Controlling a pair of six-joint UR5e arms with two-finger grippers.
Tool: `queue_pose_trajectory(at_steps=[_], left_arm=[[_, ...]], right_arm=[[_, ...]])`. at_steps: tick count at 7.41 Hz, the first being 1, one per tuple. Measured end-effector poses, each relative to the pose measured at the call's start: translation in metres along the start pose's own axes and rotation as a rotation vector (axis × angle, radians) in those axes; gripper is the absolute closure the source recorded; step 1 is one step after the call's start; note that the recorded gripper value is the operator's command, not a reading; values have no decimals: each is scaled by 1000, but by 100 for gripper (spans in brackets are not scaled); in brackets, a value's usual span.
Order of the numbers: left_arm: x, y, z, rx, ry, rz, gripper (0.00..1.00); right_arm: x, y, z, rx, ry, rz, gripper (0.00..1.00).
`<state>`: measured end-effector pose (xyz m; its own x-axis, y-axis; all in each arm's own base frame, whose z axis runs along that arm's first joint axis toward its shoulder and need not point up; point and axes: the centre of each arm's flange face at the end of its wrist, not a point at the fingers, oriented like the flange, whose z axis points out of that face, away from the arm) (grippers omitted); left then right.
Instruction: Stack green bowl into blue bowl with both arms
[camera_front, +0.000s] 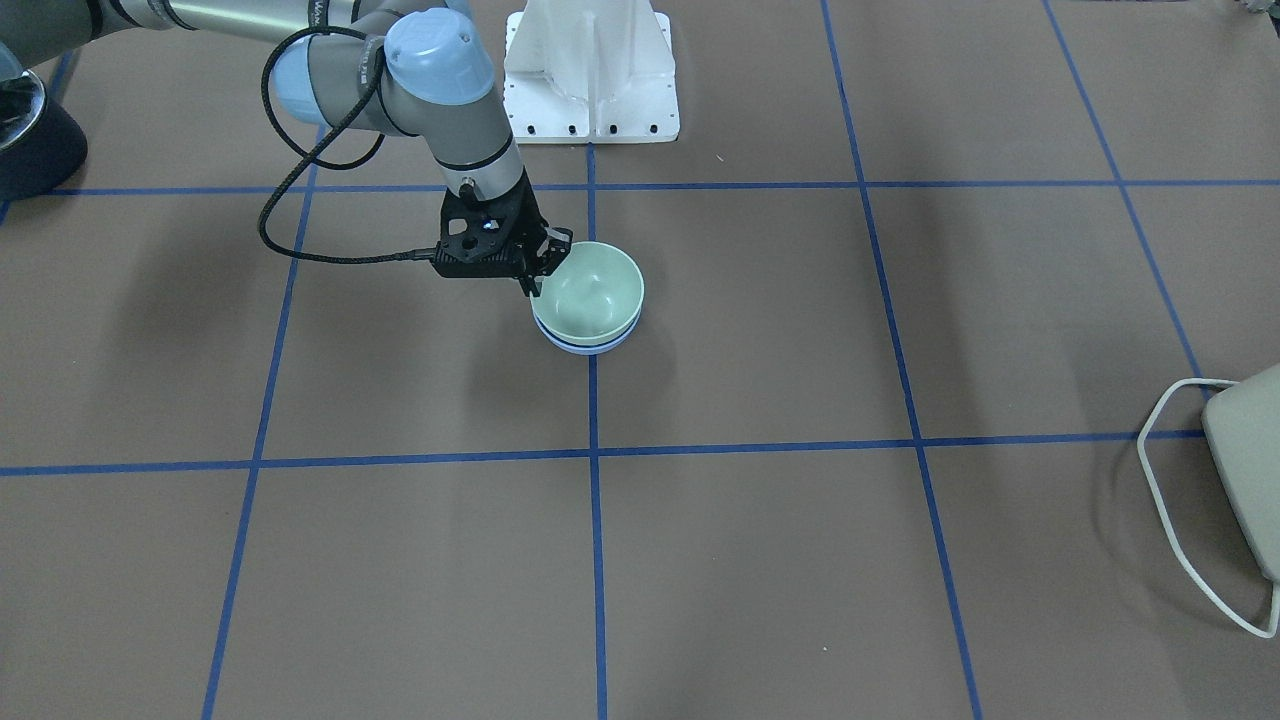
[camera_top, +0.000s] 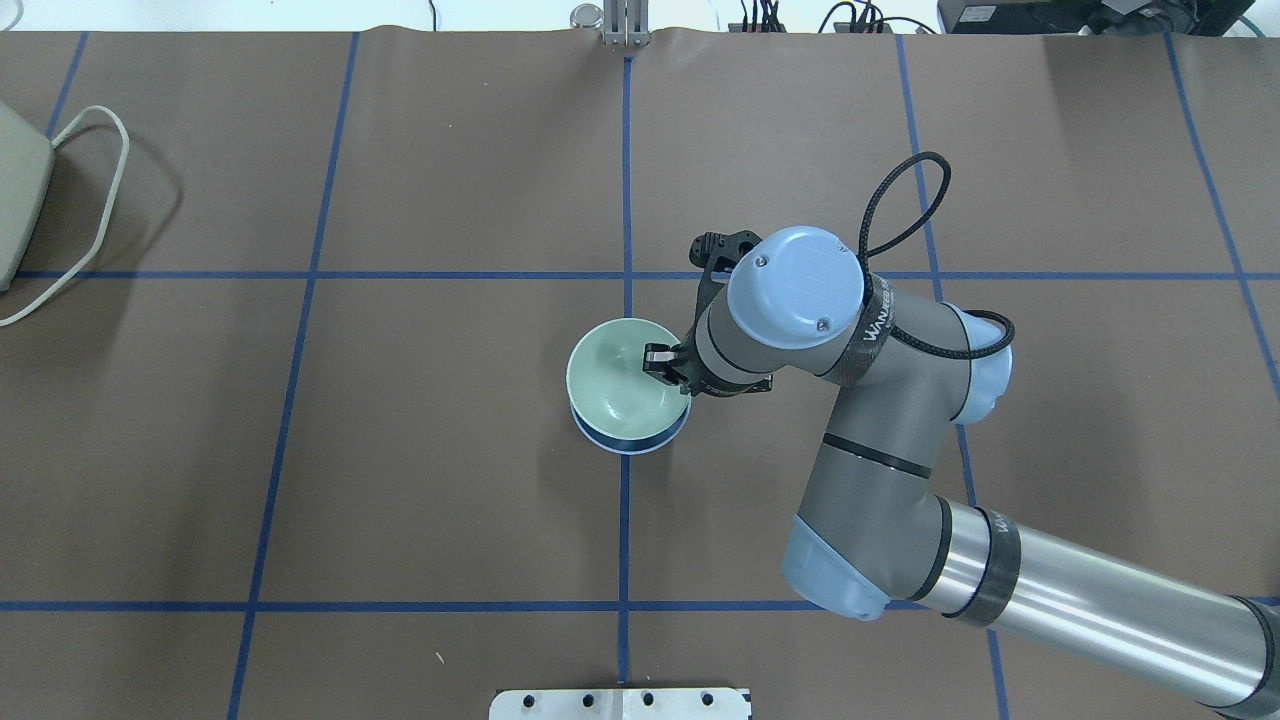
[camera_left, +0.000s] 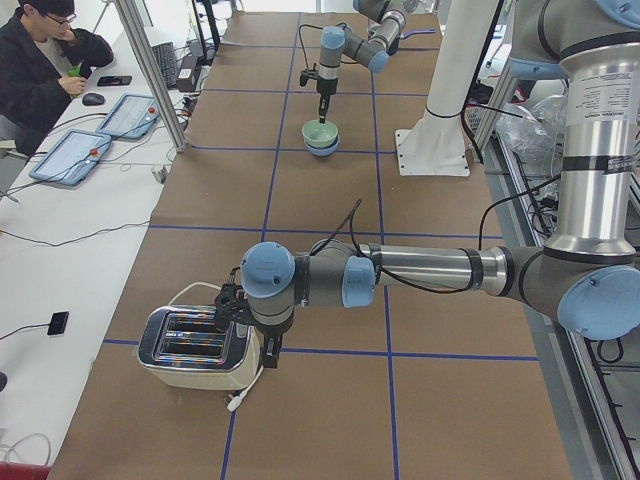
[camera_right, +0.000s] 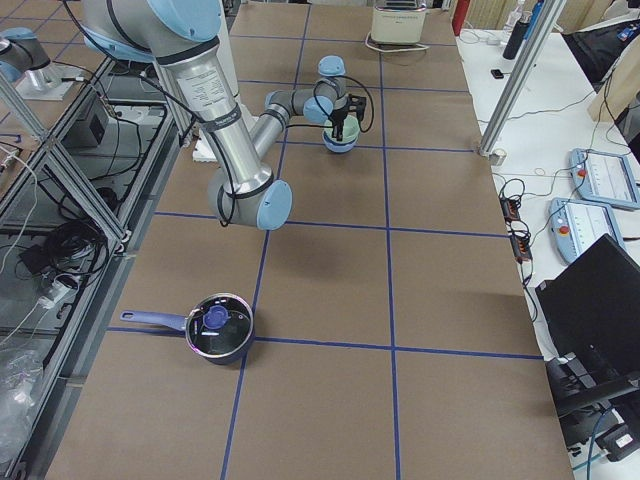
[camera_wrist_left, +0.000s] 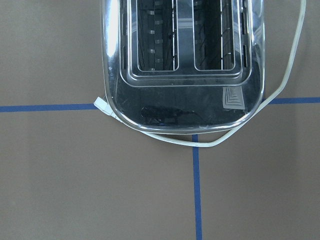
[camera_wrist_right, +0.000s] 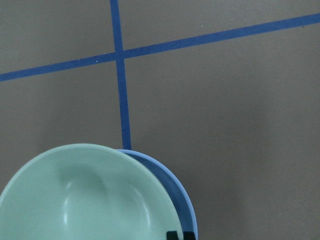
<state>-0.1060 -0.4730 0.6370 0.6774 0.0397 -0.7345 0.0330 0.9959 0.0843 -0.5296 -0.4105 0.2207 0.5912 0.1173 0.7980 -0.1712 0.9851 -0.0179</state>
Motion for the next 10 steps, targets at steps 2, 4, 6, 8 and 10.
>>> queue_pose_trajectory(at_steps=[2, 4, 6, 8, 10], left_arm=[[0, 0, 0, 0, 0, 0, 2], [0, 0, 0, -1, 1, 1, 2], [0, 0, 0, -1, 1, 1, 1], [0, 0, 1, -1, 1, 0, 1], [0, 0, 1, -2, 0, 0, 1]], right_arm=[[2, 2, 9, -7, 14, -1, 100], [0, 4, 12, -11, 17, -3, 100], [0, 4, 15, -14, 23, -3, 100], [0, 5, 18, -16, 26, -4, 75], [-1, 5, 17, -15, 19, -6, 0]])
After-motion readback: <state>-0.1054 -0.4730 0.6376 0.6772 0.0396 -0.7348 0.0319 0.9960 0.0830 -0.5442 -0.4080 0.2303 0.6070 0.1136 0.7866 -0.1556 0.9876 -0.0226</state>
